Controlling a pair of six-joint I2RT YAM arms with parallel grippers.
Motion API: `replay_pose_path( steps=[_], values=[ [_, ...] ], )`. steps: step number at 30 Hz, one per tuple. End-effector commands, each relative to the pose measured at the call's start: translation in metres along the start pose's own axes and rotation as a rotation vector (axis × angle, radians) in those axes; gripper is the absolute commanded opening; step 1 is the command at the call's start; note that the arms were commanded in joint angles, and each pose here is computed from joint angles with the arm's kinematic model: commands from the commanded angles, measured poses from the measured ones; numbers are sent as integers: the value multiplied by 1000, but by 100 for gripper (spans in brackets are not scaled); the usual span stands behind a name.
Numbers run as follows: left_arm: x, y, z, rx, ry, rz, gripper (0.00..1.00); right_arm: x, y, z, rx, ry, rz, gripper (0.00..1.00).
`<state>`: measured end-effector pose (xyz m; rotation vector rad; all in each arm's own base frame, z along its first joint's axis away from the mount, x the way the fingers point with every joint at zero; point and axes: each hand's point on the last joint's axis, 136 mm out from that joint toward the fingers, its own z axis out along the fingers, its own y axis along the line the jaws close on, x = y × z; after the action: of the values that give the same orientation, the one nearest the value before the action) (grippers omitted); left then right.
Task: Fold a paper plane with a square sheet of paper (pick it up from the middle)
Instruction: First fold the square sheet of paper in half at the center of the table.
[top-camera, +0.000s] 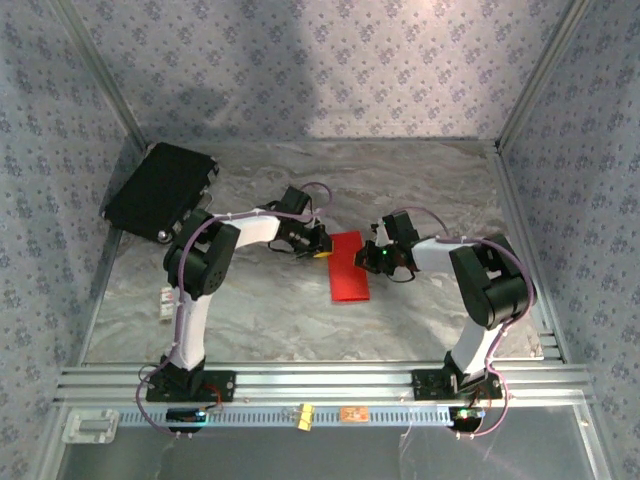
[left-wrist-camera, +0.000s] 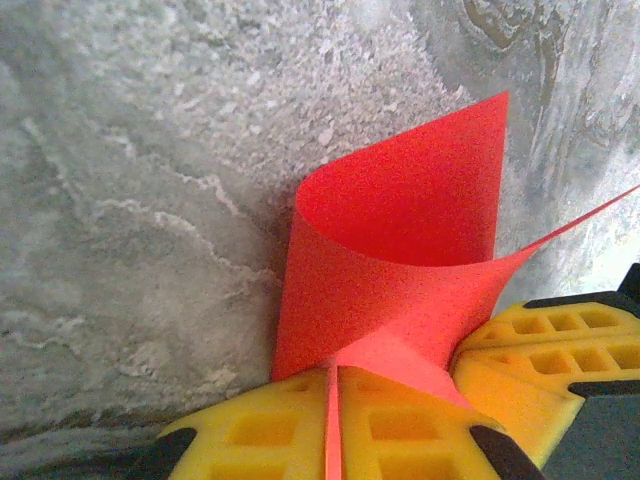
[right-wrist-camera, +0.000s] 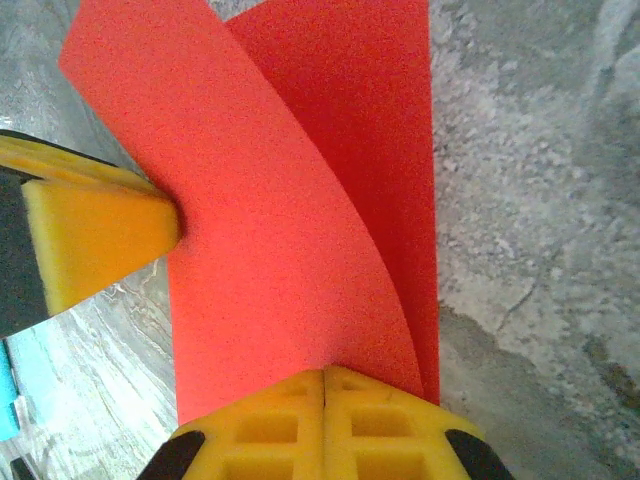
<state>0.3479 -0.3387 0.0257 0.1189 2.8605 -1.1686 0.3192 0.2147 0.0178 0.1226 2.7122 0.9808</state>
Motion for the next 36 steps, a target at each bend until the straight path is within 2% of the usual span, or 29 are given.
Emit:
replay_pose_path(
  steps=[1,5,10,21,30,36],
  values=[
    [-12,-20,-15,3,-28,48,12,42,-63,-1,229,109,107,0],
    [-19,-28,-13,34,-21,65,12,43,-63,-1,231,111,108,0],
    [-17,-21,1,45,15,49,12,42,-64,1,232,111,109,0],
    [-18,24,17,-95,10,-40,11,43,-64,0,234,111,109,0],
    [-37,-26,-5,14,-28,37,12,43,-62,-1,229,111,103,0],
    [-37,-23,3,22,-2,30,12,41,-62,-1,228,108,103,0]
  ],
)
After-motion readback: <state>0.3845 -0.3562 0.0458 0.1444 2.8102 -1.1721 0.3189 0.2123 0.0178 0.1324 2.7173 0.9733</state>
